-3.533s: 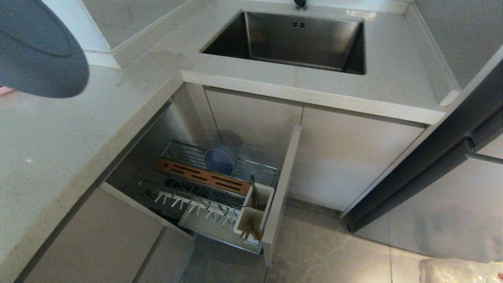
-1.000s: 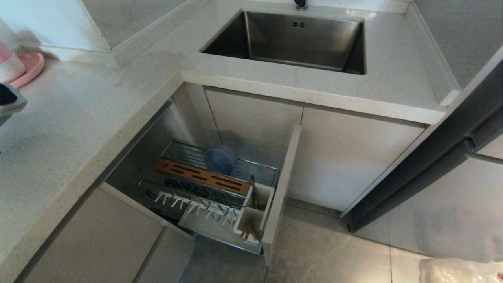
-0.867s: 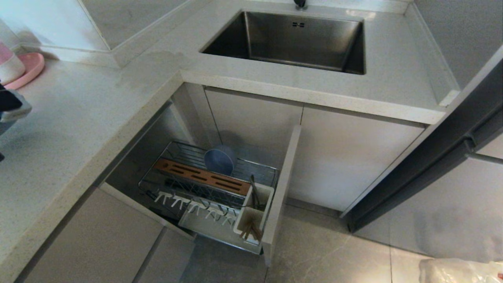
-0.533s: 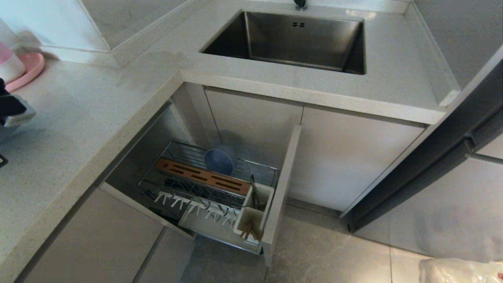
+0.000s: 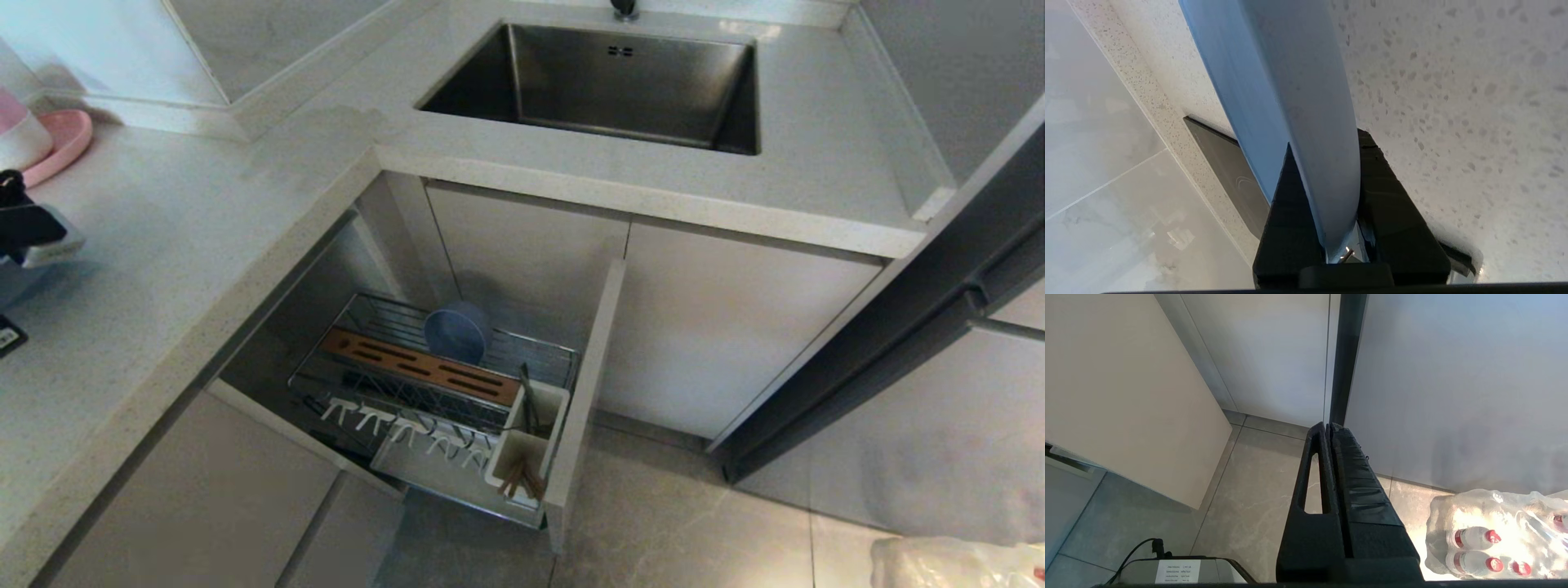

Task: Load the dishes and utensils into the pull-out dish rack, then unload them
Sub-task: Take the plate out of the cupboard

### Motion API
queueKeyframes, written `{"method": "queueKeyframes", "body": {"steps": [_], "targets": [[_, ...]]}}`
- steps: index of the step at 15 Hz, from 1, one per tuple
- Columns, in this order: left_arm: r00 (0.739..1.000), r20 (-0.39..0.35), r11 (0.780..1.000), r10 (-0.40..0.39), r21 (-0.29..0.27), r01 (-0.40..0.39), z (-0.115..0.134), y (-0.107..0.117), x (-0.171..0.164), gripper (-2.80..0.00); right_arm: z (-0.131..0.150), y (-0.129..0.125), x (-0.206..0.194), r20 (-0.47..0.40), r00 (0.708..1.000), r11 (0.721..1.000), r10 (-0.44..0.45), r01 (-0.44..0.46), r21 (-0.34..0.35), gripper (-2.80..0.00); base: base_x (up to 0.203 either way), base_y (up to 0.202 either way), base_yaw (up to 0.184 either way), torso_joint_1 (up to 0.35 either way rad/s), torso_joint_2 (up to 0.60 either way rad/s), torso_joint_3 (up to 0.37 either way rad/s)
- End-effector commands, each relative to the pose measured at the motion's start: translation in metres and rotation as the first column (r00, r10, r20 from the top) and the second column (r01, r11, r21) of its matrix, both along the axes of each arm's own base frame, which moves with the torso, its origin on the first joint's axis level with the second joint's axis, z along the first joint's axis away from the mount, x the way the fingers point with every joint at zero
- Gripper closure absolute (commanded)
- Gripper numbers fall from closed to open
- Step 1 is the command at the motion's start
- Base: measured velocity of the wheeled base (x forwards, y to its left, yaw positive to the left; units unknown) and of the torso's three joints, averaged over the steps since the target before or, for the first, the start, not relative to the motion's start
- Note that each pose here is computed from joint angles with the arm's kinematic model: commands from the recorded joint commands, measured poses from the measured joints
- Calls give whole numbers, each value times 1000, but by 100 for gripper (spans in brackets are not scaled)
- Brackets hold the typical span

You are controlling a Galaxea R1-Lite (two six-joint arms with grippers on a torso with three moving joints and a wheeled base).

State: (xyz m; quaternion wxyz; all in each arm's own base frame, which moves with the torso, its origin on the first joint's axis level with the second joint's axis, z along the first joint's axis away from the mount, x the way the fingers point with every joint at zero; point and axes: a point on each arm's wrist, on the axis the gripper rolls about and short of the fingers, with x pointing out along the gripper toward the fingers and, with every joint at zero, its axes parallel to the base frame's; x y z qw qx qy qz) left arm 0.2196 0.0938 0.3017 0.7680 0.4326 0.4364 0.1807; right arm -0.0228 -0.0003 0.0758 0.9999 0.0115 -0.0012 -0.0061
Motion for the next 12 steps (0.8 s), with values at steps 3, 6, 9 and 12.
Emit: {"method": "queueKeyframes", "body": {"steps": [3,6,9,12], "targets": [[1000,-11,1000,-1,0,1,-1,3,6,0,0,0,0,-1,1000,1000,0,0,0,0,0,0,0,0,0,0],[1000,-10,1000,3,2,-3,-1,3,7,0,0,0,0,1,1000,1000,0,0,0,0,0,0,0,0,0,0],[1000,-10,1000,0,0,0,-1,3,7,-280,0,0,0,-1,1000,1000,0,0,0,0,0,0,0,0,0,0],[1000,-3,1000,1,0,-1,1,3,6,-280,0,0,0,-1,1000,1000,0,0,0,0,0,0,0,0,0,0]]}}
